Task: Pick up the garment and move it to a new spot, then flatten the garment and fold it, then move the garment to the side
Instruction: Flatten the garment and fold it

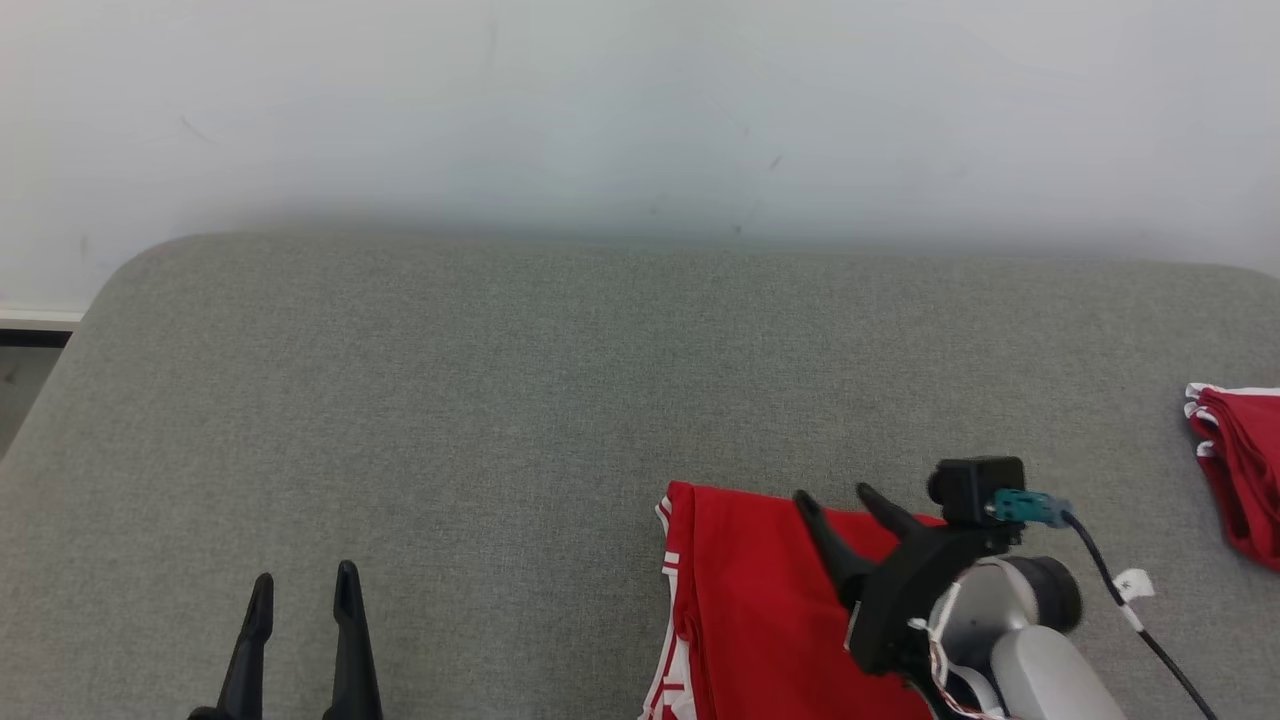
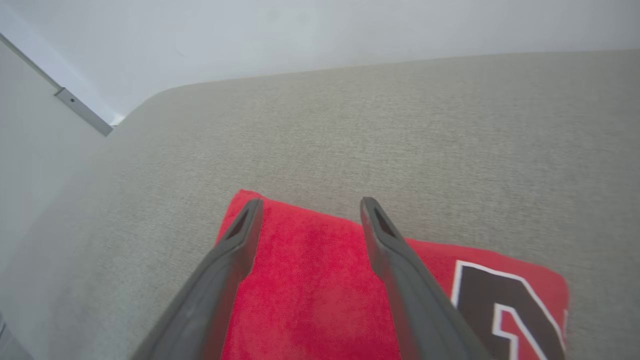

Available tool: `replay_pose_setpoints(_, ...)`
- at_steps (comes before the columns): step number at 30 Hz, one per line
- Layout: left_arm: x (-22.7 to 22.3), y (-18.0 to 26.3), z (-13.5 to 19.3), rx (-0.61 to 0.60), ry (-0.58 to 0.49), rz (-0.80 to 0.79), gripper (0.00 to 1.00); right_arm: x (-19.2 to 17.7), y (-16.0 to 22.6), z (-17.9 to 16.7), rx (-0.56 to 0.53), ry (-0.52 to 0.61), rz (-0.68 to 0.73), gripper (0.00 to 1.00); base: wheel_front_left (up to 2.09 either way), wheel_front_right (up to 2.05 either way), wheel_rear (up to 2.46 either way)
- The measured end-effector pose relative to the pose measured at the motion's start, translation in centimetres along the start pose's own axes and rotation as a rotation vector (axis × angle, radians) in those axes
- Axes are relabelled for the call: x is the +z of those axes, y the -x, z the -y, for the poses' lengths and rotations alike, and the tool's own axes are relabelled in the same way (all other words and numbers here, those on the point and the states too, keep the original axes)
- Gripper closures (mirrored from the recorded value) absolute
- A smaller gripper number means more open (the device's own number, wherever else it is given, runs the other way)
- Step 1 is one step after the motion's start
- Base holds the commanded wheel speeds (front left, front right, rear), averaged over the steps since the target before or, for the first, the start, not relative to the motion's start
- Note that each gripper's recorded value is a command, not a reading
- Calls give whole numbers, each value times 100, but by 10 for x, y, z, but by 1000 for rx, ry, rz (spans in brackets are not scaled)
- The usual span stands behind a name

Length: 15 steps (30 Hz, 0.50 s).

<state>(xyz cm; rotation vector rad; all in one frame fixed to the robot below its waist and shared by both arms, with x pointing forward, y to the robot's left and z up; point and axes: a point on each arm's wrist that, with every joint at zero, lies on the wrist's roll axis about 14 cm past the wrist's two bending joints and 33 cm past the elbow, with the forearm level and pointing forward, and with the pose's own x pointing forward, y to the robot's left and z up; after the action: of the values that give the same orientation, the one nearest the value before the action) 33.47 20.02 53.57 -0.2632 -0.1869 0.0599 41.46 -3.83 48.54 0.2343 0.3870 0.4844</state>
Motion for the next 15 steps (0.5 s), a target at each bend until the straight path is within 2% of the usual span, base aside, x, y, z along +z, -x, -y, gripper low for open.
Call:
replay_pose_setpoints(2,0,0,0,-1,0,0,0,-5,10,24,-81,20,-10,0,0,0,0)
replay_pose_setpoints(5,-1,-1,2,-5,2,-2,0,-9,26,54,-196,107,-26,0,0,0,0)
replay_pose_setpoints(7,-4,-2,4,-12,6,-10,0,-24,38,68,-254,139,-75,0,0,0,0)
replay_pose_setpoints(11,-6,-4,6,-16,7,-16,0,-42,47,66,-257,139,-119,0,0,0,0)
replay_pose_setpoints(15,-6,-4,6,-17,8,-17,0,-62,44,26,-136,120,-171,0,0,0,0)
